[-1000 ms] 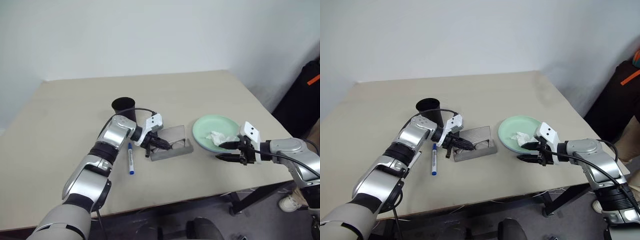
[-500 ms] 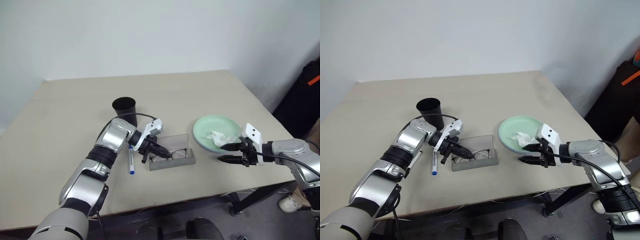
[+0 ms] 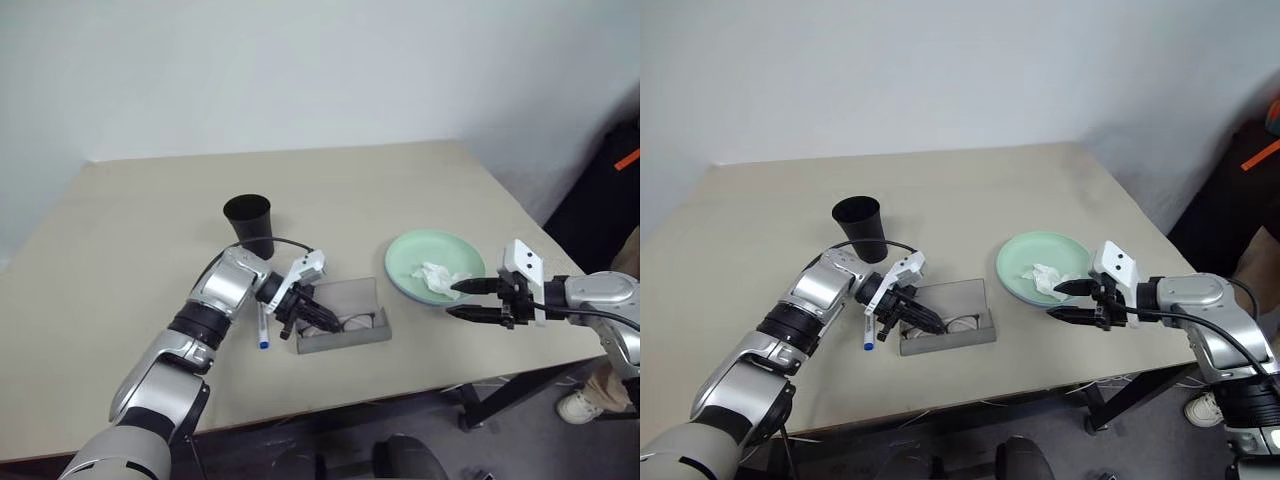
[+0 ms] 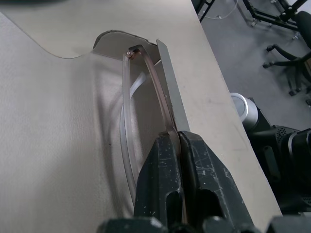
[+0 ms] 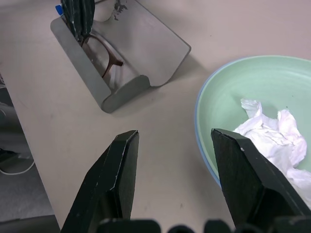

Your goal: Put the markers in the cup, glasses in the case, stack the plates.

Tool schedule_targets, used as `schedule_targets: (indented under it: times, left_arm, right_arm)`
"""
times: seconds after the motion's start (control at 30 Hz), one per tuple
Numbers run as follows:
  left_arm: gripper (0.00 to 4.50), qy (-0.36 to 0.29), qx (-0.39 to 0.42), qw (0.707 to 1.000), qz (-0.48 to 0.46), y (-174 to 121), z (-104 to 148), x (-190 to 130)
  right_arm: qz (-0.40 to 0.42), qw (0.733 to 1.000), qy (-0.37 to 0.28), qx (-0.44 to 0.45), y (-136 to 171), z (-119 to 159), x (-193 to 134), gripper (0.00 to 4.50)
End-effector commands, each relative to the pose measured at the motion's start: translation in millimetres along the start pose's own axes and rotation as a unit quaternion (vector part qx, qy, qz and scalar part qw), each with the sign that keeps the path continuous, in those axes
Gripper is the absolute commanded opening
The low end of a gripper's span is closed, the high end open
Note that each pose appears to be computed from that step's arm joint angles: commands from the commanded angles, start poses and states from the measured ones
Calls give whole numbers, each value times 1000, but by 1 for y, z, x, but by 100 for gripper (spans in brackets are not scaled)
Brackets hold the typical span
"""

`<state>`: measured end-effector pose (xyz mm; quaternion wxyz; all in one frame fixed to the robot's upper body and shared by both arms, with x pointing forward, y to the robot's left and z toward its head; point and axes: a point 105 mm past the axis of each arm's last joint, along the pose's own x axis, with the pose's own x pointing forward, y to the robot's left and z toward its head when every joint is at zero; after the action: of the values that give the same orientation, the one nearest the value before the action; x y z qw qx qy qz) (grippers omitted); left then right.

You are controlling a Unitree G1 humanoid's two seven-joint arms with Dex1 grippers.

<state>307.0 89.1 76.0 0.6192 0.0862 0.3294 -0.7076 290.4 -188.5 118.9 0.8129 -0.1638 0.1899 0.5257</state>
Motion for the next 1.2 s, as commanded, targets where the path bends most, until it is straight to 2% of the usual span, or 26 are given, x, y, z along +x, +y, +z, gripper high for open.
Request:
schedule_targets:
  times: [0.03,0.3,0.5,0.6,0.87,0.9,1.07,1.2]
  left_arm:
    - [101,-8,26,1000,12,0,11,-2]
    - [369,-42,41,997,56,7,24,-18]
    - [369,-104,48,991,74,3,45,-35]
    - [310,-129,44,985,101,7,51,-40]
    - [22,-186,27,954,234,43,62,-53]
    - [2,-189,13,951,246,48,60,-52]
    - [2,-187,-14,941,280,66,52,-42]
    - [2,-154,-25,948,278,72,40,-28]
  right_arm:
    - [-4,1000,-12,-17,0,10,-2,258]
    - [-7,1000,-13,-16,-2,10,1,258]
    - [-8,1000,-14,-14,-4,10,4,258]
    - [-8,1000,-16,-13,-3,10,7,258]
    - [-12,1000,-18,-8,-4,10,8,258]
    - [-12,1000,-18,-7,-4,10,8,258]
    - [-14,1000,-20,-4,-4,11,9,258]
    - [-15,1000,-23,-1,-2,12,11,258]
